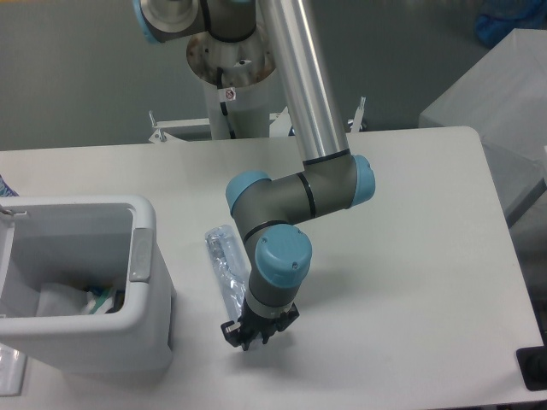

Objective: Place the trash in the trash can
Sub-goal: 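Lower the gripper to the bottle's cap end and close it, then lift the bottle upright and carry it over the bin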

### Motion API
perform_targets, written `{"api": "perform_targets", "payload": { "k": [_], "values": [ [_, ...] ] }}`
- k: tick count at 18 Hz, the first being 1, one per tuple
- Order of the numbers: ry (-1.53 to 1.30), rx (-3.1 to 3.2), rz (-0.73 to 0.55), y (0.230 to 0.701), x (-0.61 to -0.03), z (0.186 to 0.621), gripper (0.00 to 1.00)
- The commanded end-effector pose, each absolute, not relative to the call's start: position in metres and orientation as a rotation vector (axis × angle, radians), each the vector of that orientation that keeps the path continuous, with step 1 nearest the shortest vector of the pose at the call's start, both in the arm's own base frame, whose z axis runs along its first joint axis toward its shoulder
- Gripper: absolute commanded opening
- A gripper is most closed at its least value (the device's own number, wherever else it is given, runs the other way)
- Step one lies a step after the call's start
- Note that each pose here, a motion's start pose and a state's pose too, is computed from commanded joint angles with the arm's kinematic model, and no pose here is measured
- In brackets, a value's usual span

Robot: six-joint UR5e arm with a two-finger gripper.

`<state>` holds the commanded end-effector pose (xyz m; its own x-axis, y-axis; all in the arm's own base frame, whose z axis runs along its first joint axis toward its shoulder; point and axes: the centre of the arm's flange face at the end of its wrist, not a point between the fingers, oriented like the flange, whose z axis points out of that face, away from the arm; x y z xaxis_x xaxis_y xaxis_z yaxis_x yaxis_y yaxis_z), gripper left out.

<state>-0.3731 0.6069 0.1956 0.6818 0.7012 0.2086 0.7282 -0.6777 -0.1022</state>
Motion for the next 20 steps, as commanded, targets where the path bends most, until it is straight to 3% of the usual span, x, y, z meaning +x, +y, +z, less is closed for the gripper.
{"api": "perform_targets", "payload": {
  "k": [2,8,20],
  "values": [
    [-1.157,-2.712,-0.202,0.608,-0.375,0.203,0.31],
    [-1.11,-2.649,-0.129,0.608,-0.382,0.258,0.31],
    [-0.954,-2.25,0.132,0.59,-0.43,0.497,0.31]
  ]
}}
